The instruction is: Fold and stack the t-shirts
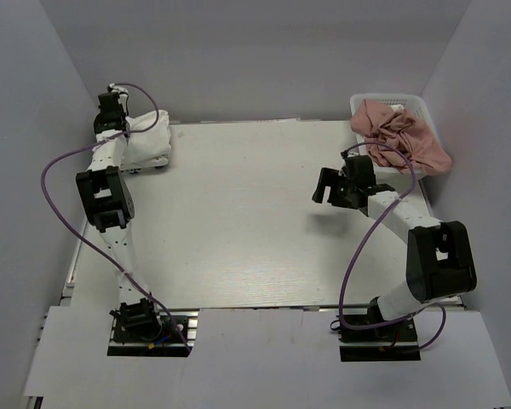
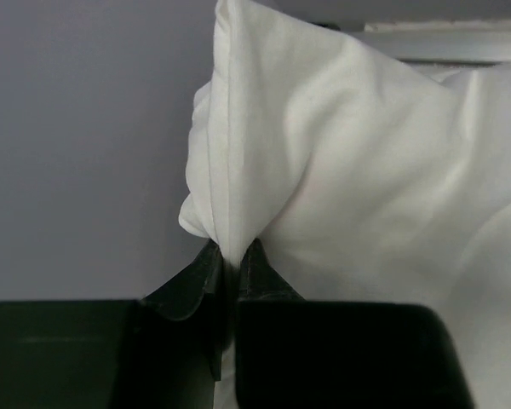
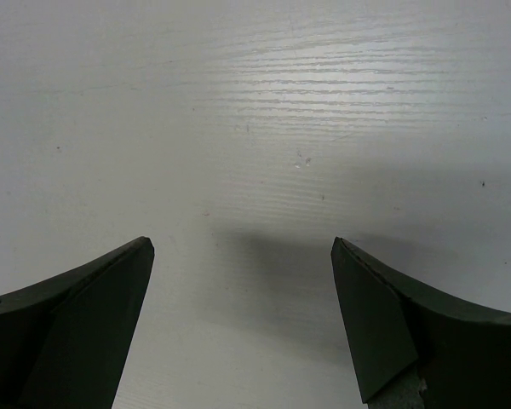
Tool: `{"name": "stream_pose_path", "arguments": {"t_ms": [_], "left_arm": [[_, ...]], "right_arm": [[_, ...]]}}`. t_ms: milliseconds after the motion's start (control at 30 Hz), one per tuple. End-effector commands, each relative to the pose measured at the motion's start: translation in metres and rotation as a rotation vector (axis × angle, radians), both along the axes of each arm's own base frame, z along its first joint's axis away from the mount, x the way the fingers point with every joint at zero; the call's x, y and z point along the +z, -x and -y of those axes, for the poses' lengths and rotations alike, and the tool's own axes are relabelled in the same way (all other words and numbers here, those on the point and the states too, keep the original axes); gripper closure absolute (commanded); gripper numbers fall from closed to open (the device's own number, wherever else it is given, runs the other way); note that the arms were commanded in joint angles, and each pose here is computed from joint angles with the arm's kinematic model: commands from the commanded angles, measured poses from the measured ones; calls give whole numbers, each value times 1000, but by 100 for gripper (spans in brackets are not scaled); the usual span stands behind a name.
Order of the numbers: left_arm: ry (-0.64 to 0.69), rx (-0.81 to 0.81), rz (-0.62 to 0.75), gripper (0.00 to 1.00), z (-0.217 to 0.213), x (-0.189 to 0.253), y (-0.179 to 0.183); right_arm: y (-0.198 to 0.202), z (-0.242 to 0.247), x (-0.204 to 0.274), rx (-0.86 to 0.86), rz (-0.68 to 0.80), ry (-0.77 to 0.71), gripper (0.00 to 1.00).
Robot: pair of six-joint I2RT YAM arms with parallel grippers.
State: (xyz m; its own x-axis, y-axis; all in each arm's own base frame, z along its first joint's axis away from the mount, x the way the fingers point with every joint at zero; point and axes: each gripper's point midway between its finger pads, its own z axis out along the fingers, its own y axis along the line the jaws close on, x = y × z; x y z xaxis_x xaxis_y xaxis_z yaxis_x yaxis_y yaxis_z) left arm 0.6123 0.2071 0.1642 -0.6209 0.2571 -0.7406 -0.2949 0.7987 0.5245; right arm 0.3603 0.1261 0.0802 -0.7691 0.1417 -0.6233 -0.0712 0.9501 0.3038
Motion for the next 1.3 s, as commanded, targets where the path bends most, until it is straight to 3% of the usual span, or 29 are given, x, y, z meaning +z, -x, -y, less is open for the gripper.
{"name": "stream_pose_path", "arguments": {"t_ms": [0, 333, 433, 467, 500, 600, 667, 767, 933, 1100, 1133, 1167, 1233, 1267], "left_arm": [[4, -29, 118, 100, 2, 44, -14], [-36, 49, 181, 100, -37, 56, -10], [14, 12, 208, 100, -34, 60, -16], [15, 12, 208, 95, -34, 60, -16], [17, 12, 199, 68, -34, 55, -15], [31, 53, 230, 41, -37, 58, -13], [67, 23, 232, 1, -30, 58, -15], [102, 39, 244, 1, -27, 57, -13], [206, -49, 316, 1, 13, 101, -7], [523, -138, 384, 1, 83, 126, 7], [566, -138, 372, 1, 94, 127, 14], [615, -161, 377, 1, 110, 136, 28], [738, -193, 427, 1, 150, 150, 43], [793, -171, 368, 1, 169, 111, 59]], "right_arm": [[-12, -5, 11, 2, 10, -22, 9], [-12, -11, 14, 22, 4, -36, 9], [-13, -13, 16, 21, 16, -49, 9], [-13, -13, 15, 23, 12, -52, 9], [-12, -15, 14, 28, 7, -56, 9], [-12, -20, 14, 52, -9, -72, 9], [-11, -20, 12, 56, -28, -71, 9], [-9, -21, 16, 60, -11, -76, 9], [-3, -20, 37, 59, 61, -97, 9], [19, -21, 54, 62, 149, -164, 9], [24, -19, 76, 61, 222, -186, 9], [35, -15, 62, 52, 201, -184, 9], [45, -13, 81, 59, 278, -202, 9], [55, -11, 65, 60, 252, -195, 9]]}}
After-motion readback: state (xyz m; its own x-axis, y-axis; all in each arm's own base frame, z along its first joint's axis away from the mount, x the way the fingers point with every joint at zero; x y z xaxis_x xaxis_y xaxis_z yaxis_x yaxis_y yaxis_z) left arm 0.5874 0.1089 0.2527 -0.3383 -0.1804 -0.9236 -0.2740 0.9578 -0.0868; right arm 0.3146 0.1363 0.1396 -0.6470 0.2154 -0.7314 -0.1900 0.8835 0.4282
